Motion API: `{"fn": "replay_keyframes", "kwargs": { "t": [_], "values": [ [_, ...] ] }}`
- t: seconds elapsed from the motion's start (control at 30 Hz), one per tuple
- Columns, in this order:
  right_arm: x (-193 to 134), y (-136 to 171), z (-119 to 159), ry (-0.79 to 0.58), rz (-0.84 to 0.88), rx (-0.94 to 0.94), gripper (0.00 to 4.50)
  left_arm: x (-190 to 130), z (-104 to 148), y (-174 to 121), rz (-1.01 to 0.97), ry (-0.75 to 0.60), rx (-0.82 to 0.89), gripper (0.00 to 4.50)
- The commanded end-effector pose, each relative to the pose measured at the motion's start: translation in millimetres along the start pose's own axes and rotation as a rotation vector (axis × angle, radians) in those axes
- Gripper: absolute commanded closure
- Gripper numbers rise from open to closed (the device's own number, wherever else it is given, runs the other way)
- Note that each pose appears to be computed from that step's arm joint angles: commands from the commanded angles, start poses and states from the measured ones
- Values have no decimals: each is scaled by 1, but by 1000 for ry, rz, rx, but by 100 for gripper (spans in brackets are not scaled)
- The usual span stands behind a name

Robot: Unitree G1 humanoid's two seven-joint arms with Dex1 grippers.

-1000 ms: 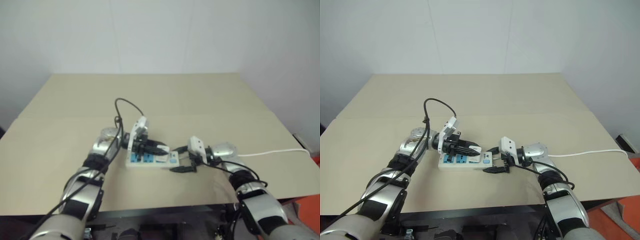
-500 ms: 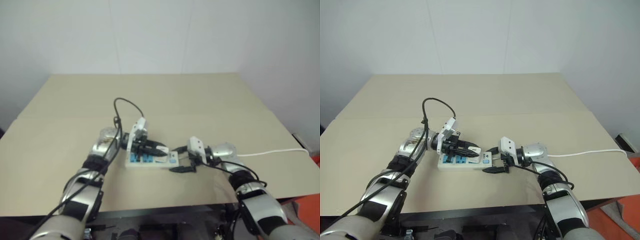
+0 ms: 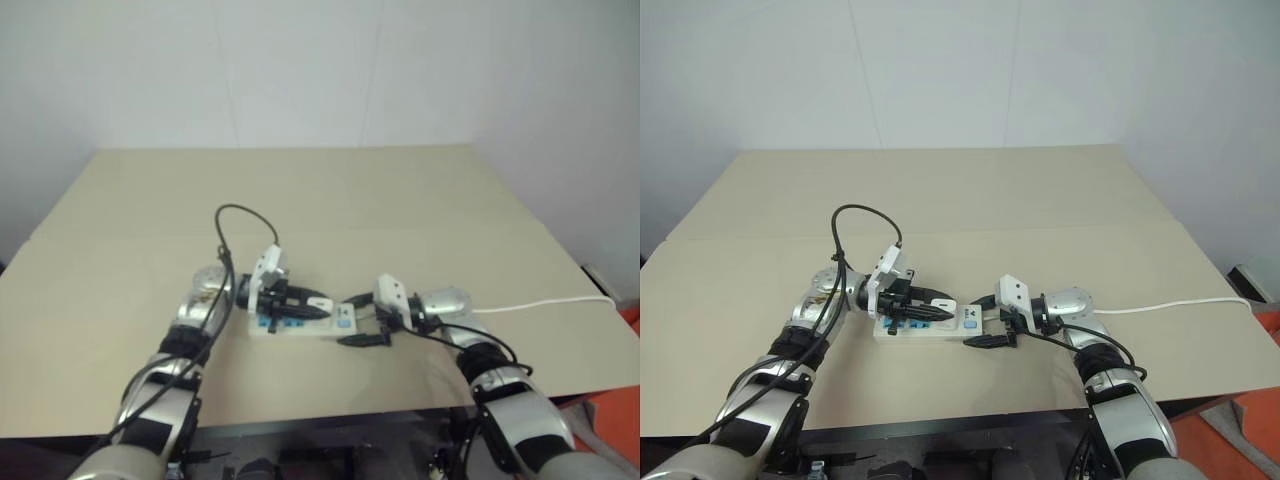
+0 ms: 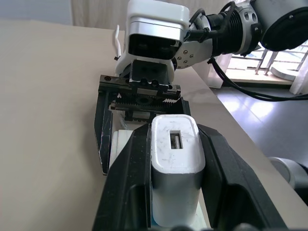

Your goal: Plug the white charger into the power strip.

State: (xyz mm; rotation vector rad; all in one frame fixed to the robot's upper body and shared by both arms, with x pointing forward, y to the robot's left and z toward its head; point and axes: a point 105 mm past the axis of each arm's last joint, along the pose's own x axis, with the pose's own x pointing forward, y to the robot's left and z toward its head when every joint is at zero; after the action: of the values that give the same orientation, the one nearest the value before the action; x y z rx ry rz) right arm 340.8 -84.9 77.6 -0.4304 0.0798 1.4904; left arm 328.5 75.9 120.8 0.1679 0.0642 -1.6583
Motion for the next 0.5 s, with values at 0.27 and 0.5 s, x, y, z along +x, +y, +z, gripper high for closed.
{"fn": "replay_keyframes", "kwargs": {
  "t": [0.27,0.5],
  "values": [
    [-7,5,-14,53,-6,32,108,-3,-34,-9,6,124,-65,348],
    [-7,6,-15,55,-9,33,108,-5,-35,-7,29,112,-99,348]
  ]
}}
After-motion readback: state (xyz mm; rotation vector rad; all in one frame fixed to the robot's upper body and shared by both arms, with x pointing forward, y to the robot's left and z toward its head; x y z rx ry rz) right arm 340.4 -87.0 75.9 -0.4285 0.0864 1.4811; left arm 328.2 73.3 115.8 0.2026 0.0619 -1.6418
